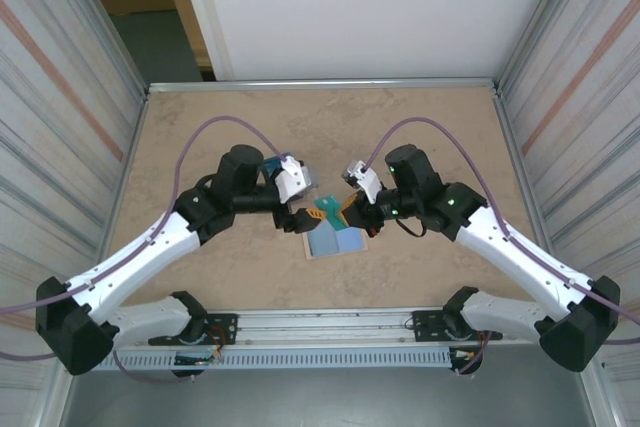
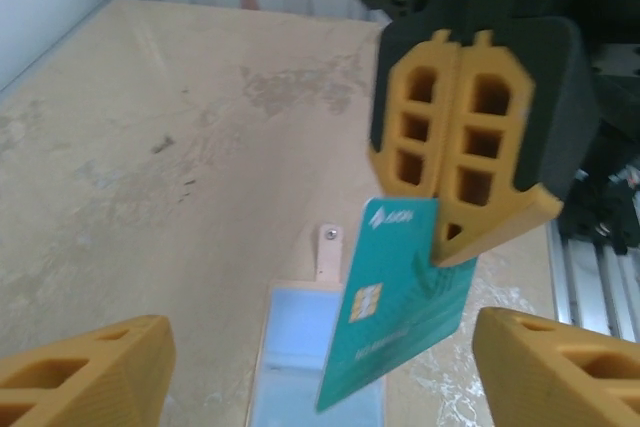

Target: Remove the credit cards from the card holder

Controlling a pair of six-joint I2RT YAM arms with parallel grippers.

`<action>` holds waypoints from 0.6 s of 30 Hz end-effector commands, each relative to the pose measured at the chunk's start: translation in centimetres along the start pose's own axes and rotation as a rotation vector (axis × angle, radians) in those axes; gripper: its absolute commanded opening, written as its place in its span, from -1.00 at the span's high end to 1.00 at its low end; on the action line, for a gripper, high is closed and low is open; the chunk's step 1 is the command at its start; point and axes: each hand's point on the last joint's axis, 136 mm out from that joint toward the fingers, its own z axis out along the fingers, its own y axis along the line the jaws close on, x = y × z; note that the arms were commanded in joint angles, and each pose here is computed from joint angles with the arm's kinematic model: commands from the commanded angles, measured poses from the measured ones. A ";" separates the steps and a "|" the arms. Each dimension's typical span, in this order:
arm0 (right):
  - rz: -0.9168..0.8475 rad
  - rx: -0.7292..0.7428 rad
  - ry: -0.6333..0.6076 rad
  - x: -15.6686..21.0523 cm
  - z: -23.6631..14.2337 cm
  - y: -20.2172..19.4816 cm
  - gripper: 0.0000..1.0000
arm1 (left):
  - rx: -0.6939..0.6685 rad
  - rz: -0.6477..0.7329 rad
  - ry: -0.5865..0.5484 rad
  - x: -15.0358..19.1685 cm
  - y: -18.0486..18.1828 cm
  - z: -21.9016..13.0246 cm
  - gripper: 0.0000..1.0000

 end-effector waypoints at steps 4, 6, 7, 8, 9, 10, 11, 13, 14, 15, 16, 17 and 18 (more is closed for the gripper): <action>-0.069 -0.046 0.035 -0.2 -0.2 1.2 1.00 | 0.158 0.053 0.028 0.2 -2.3 0.2 -0.12; -0.078 -0.053 0.033 -0.5 -0.2 1.4 1.00 | 0.172 0.055 0.032 0.4 -2.5 0.4 0.03; -0.078 -0.053 0.034 -0.5 -0.1 1.3 1.00 | 0.180 0.059 0.035 0.4 -2.7 0.5 0.13; -0.080 -0.055 0.034 -0.6 -0.1 1.3 0.99 | 0.187 0.064 0.037 0.5 -2.9 0.6 0.15; -0.081 -0.058 0.034 -0.7 -0.1 1.4 0.99 | 0.191 0.066 0.041 0.6 -3.0 0.8 0.16; -0.082 -0.065 0.035 -0.8 0.0 1.4 0.99 | 0.197 0.070 0.044 0.7 -3.1 0.9 0.23; -0.081 -0.067 0.038 -0.8 0.1 1.4 0.99 | 0.198 0.072 0.045 0.7 -3.2 1.0 0.32; -0.082 -0.071 0.036 -1.0 0.3 1.4 0.99 | 0.202 0.074 0.050 0.7 -3.3 1.3 0.64; -0.082 -0.072 0.037 -1.0 0.4 1.4 0.99 | 0.201 0.074 0.051 0.8 -3.2 1.3 0.73; -0.082 -0.068 0.034 -1.1 0.4 1.3 0.99 | 0.198 0.072 0.053 0.8 -3.2 1.4 0.78; -0.082 -0.067 0.032 -1.1 0.4 1.3 0.99 | 0.196 0.071 0.056 0.9 -3.1 1.5 0.84; -0.082 -0.065 0.030 -1.2 0.5 1.2 0.99 | 0.191 0.072 0.054 0.9 -3.0 1.5 0.95; -0.080 -0.058 0.028 -1.1 0.5 1.1 0.98 | 0.186 0.071 0.052 0.9 -3.0 1.5 1.00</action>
